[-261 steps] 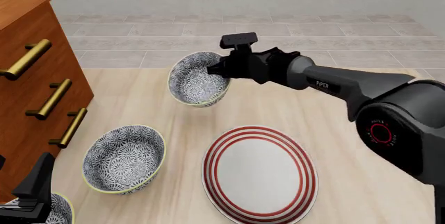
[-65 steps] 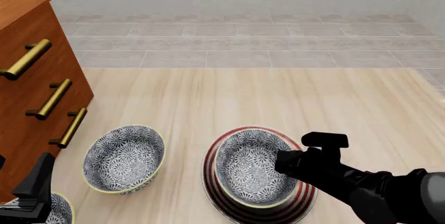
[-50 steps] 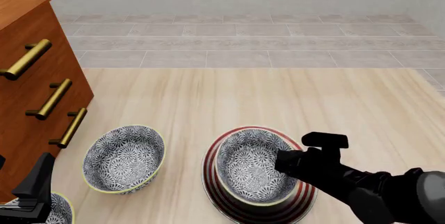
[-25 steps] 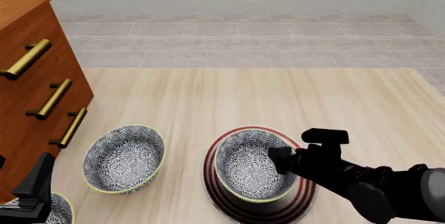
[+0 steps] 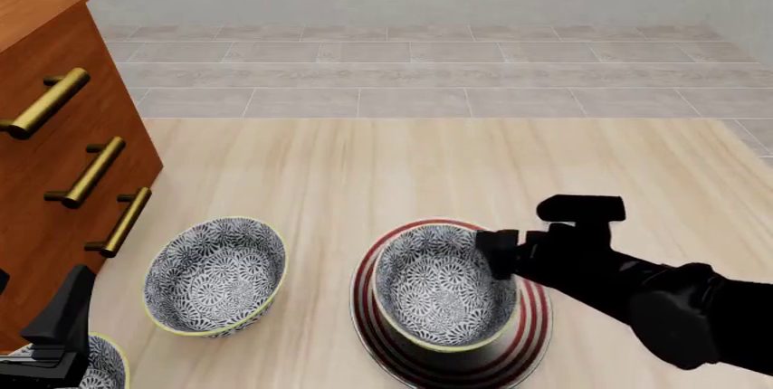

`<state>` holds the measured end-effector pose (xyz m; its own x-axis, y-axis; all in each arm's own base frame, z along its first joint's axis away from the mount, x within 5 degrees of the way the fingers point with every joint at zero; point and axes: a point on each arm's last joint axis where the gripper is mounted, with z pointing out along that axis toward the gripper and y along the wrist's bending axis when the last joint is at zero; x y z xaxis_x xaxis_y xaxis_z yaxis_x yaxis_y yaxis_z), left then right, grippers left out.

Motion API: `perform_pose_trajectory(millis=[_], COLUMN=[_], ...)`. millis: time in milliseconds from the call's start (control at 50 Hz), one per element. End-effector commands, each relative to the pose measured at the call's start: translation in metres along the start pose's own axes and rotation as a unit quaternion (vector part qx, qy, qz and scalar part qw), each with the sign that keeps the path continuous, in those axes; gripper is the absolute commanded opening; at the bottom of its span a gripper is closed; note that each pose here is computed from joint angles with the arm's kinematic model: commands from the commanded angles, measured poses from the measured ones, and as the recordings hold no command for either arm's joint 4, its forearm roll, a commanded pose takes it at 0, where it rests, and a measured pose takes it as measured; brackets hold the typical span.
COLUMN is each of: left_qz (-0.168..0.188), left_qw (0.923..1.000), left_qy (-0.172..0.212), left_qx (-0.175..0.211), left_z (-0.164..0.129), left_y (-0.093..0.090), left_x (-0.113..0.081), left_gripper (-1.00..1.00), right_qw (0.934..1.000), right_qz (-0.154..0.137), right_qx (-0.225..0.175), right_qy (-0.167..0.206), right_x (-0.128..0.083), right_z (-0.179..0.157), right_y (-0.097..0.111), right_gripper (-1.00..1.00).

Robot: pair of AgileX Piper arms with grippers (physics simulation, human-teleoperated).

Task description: Pick up the bowl and put it in the front on the plate.

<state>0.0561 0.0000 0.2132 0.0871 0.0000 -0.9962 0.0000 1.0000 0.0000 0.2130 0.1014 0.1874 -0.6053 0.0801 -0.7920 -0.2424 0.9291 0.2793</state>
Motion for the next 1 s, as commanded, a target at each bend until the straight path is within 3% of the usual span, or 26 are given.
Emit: perform_pose_trajectory(millis=[20,80,120,340,660,880,1000], left_qz=[0.0,0.0,0.0,0.0,0.0,0.0,0.0], left_qw=[1.0,1.0,1.0,1.0,1.0,1.0,1.0], left_qy=[0.0,0.0,0.0,0.0,0.0,0.0,0.0], left_qx=[0.0,0.0,0.0,0.0,0.0,0.0,0.0], left_z=[0.0,0.0,0.0,0.0,0.0,0.0,0.0], left_y=[0.0,0.0,0.0,0.0,0.0,0.0,0.0], left_x=[0.0,0.0,0.0,0.0,0.0,0.0,0.0], left_gripper=[1.0,1.0,1.0,1.0,1.0,1.0,1.0], right_qw=[0.9995,0.9995,0.9985,0.996,0.9923,0.9869,0.9775], right_qz=[-0.031,-0.031,-0.05,-0.078,-0.092,-0.101,-0.111], right_qx=[0.003,0.002,0.002,0.009,0.016,0.017,0.01], right_qy=[-0.01,-0.012,-0.02,-0.042,-0.082,-0.125,-0.179], right_x=[-0.015,-0.016,-0.023,-0.041,-0.062,-0.075,-0.078], right_z=[-0.007,-0.007,-0.011,-0.017,-0.028,-0.045,-0.069], right_y=[0.002,0.003,0.003,0.003,0.002,0.002,0.004], right_gripper=[1.0,1.0,1.0,1.0,1.0,1.0,1.0])
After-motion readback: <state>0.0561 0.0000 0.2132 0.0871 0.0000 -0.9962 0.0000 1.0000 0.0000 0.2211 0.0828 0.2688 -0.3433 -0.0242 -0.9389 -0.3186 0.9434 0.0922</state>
